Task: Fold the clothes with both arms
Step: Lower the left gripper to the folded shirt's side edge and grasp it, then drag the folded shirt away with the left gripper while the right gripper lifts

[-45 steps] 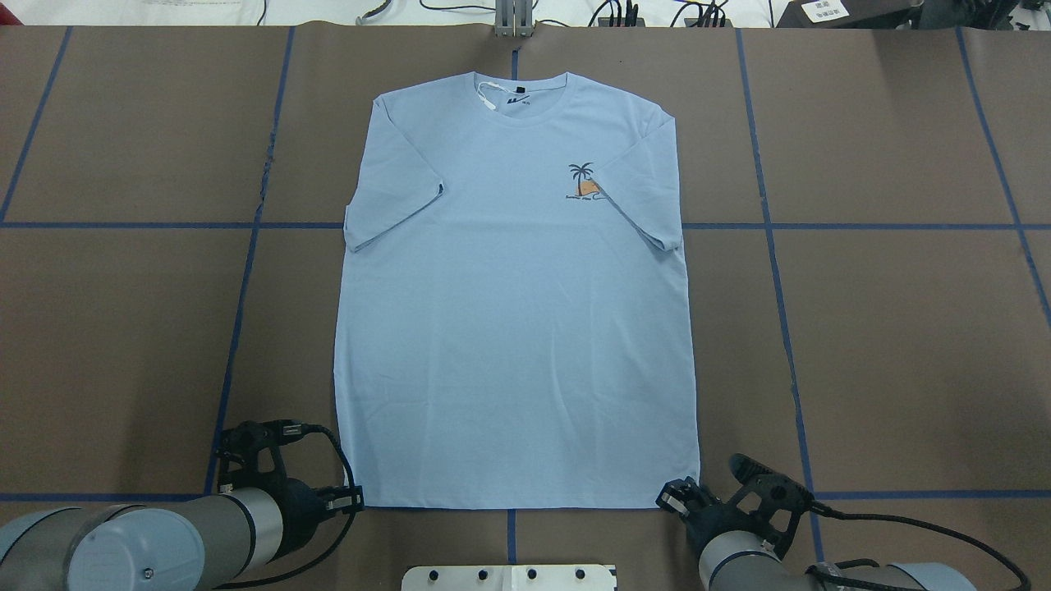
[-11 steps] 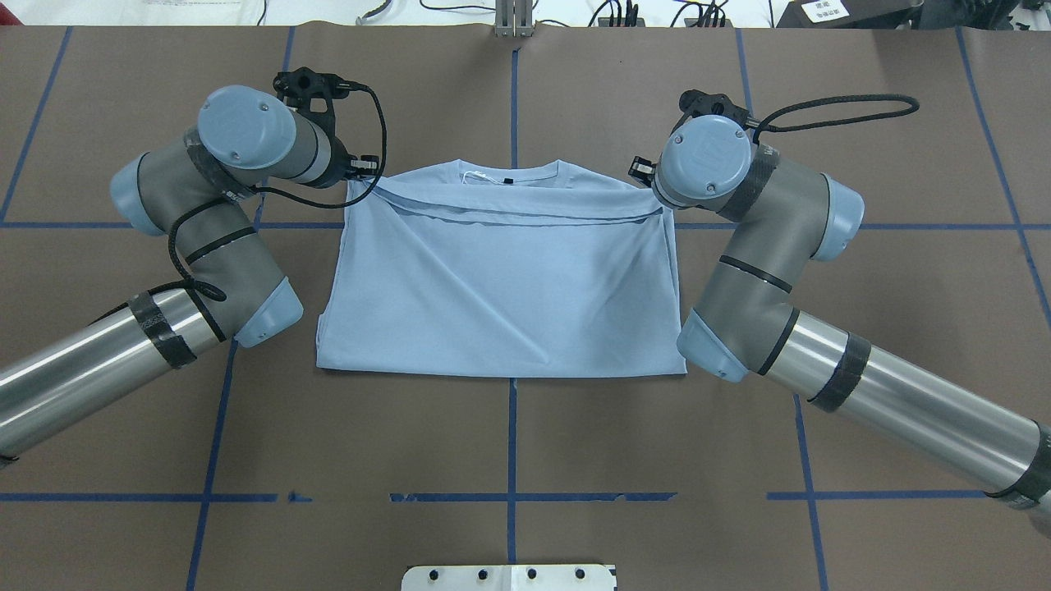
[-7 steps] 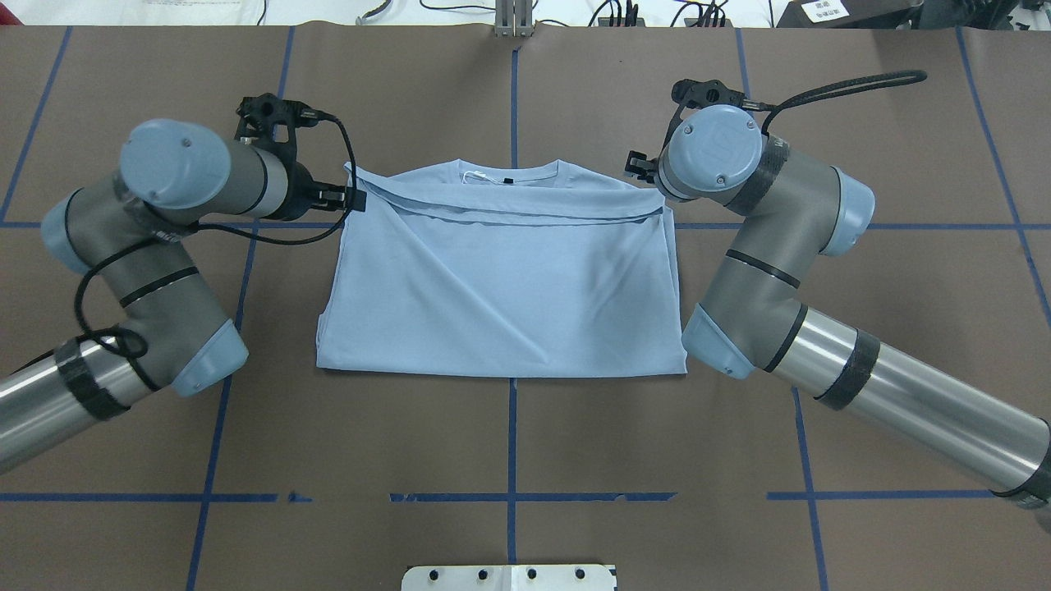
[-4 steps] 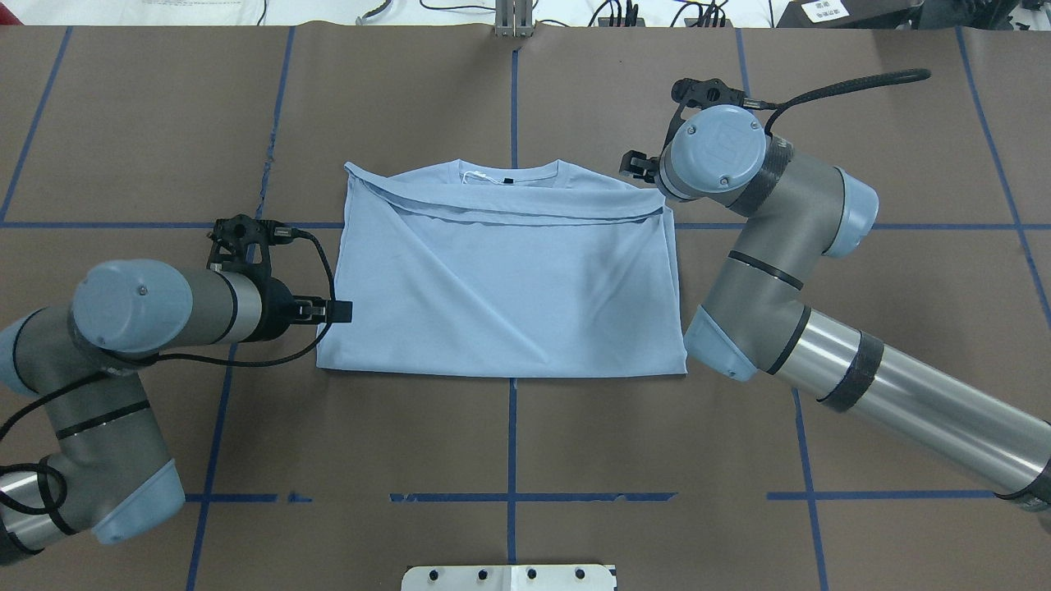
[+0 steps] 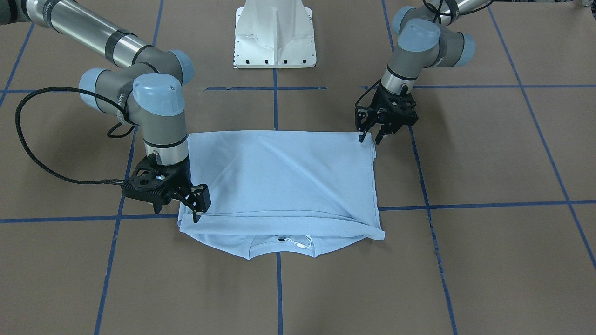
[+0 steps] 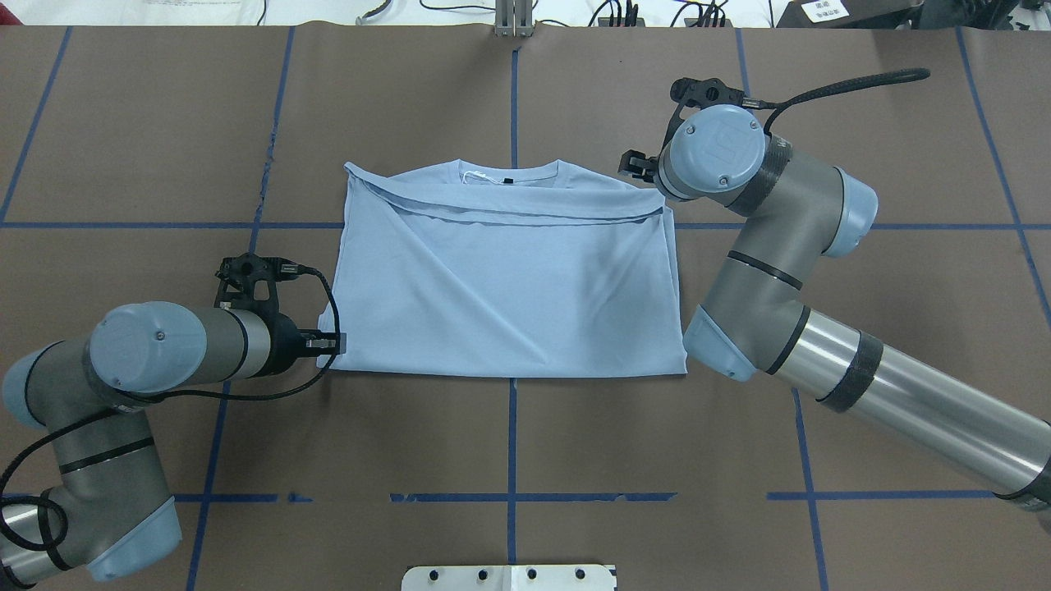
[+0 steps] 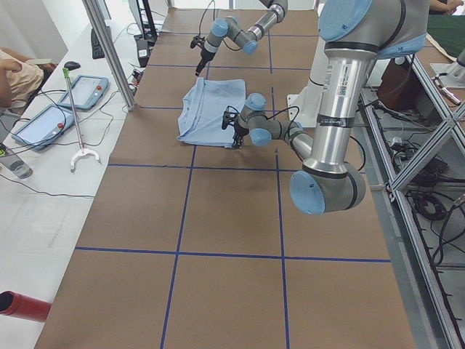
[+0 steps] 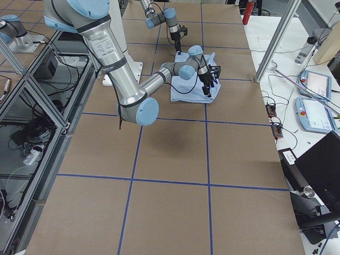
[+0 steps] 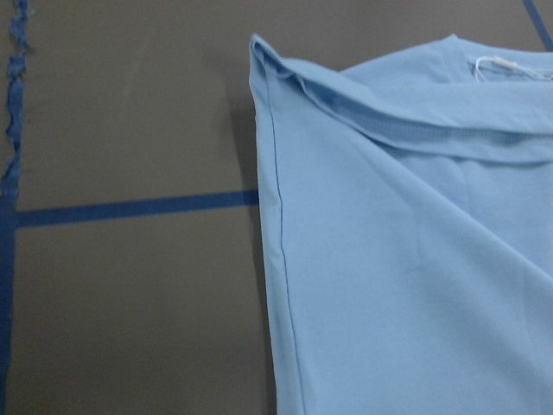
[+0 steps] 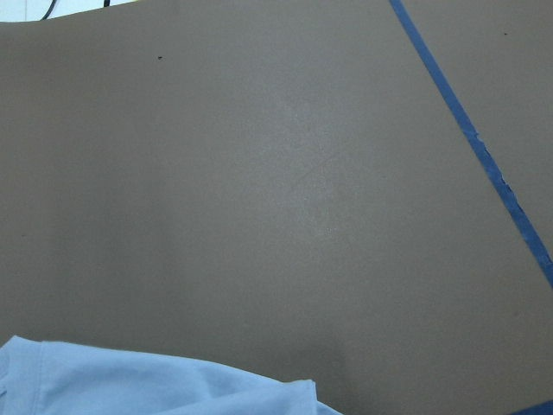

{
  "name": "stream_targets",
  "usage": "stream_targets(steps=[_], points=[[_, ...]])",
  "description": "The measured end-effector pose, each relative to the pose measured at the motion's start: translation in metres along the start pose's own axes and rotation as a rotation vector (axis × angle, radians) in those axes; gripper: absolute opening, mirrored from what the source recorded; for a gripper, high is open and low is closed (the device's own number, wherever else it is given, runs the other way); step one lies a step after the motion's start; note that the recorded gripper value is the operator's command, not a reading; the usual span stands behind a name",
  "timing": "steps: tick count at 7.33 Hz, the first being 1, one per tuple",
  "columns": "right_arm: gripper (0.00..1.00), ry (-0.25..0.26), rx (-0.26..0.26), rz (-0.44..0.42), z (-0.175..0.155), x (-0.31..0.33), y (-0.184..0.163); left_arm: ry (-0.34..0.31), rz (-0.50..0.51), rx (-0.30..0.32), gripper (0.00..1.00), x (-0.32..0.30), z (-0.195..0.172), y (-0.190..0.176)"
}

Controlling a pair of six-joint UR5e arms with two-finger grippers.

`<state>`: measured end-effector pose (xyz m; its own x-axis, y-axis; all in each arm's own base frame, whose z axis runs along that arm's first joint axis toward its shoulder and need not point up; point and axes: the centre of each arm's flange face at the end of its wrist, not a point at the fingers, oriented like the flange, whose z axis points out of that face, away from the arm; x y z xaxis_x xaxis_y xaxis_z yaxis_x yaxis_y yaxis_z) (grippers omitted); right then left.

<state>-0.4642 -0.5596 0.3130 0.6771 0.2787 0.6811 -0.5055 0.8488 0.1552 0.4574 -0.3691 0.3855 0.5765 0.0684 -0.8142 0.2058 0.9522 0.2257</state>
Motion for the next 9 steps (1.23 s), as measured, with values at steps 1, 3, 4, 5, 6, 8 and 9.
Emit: stream_targets(steps=[1, 3, 4, 5, 6, 8, 9], points=[[1.00, 0.001, 0.001, -0.001, 0.000, 0.000, 0.000, -0.001, 0.002, -0.004, 0.28, 0.000, 0.001, 0.003], [1.00, 0.002, 0.000, -0.003, 0.001, 0.001, 0.000, 0.001, 0.005, -0.012, 0.00, 0.002, 0.002, 0.007], [1.00, 0.002, 0.000, -0.003, 0.001, 0.001, 0.000, 0.002, 0.007, -0.015, 0.00, 0.002, 0.003, 0.009], [1.00, 0.002, 0.000, -0.003, 0.001, 0.001, 0.001, 0.002, 0.009, -0.016, 0.00, 0.003, 0.003, 0.010], [1.00, 0.003, 0.000, -0.003, 0.001, 0.001, 0.001, 0.003, 0.014, -0.015, 0.00, 0.003, 0.000, 0.009], [1.00, 0.005, 0.000, -0.004, 0.002, 0.001, 0.001, -0.026, 0.076, 0.011, 0.00, -0.016, -0.002, -0.010], [1.00, 0.007, 0.000, -0.004, 0.003, 0.001, 0.001, -0.068, 0.126, 0.047, 0.00, -0.040, -0.002, -0.039]])
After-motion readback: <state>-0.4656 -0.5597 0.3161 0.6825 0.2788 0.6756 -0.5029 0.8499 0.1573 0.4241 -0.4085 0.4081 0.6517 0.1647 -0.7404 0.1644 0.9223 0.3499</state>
